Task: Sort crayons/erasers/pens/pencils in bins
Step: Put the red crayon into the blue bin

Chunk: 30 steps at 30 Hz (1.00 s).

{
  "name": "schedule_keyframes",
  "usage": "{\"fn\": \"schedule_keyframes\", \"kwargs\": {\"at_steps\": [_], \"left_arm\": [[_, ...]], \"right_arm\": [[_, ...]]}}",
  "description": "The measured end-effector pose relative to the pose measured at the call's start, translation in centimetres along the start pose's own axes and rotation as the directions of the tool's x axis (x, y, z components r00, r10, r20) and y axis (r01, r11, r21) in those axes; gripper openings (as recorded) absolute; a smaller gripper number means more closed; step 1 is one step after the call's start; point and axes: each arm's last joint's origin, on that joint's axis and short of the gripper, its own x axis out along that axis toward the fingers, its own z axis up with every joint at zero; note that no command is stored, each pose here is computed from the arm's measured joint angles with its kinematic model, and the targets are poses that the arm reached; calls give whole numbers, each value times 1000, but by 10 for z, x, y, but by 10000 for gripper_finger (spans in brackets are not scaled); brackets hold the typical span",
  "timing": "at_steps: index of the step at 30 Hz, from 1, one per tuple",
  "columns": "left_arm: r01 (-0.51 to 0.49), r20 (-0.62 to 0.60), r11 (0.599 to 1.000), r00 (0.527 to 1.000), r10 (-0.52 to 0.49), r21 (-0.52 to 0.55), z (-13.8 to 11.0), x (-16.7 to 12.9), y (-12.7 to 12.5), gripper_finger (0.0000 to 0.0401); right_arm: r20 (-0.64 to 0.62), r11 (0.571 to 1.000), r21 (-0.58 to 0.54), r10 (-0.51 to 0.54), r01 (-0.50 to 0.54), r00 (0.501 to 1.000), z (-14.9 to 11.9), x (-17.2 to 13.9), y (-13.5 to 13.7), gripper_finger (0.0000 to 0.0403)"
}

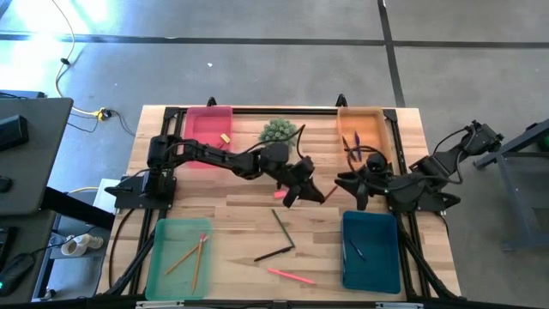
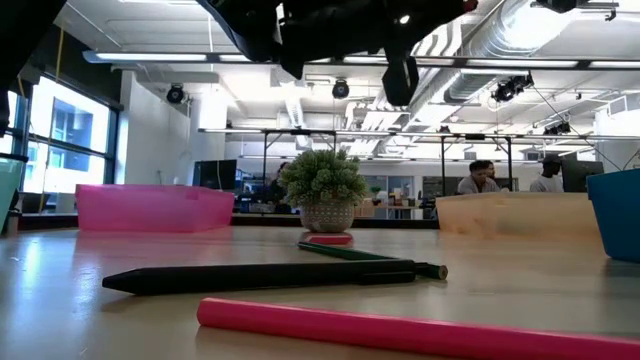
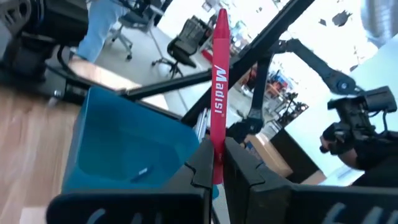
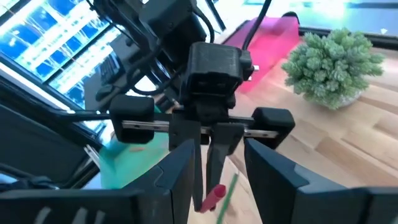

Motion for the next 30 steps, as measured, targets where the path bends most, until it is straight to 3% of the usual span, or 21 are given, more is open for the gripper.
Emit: {"fn": "schedule_keyframes", "kwargs": {"at_steps": [12,21,30], "left_arm": [[46,101,999,994,-47,14,10,0,-7,1],[29,126,1000,992,-28,-4,11,-1,-7,1],[29,123,1000,992,-29,-1,10,0,-8,1]], "right_arm": [[17,1000,-1,5,-5,1000,0,3,3,134],[-4,1000,-18,9,-9,1000,-9,14,11,128],[-39,999,-45,-6,4,999,-17,22,14,27]]}}
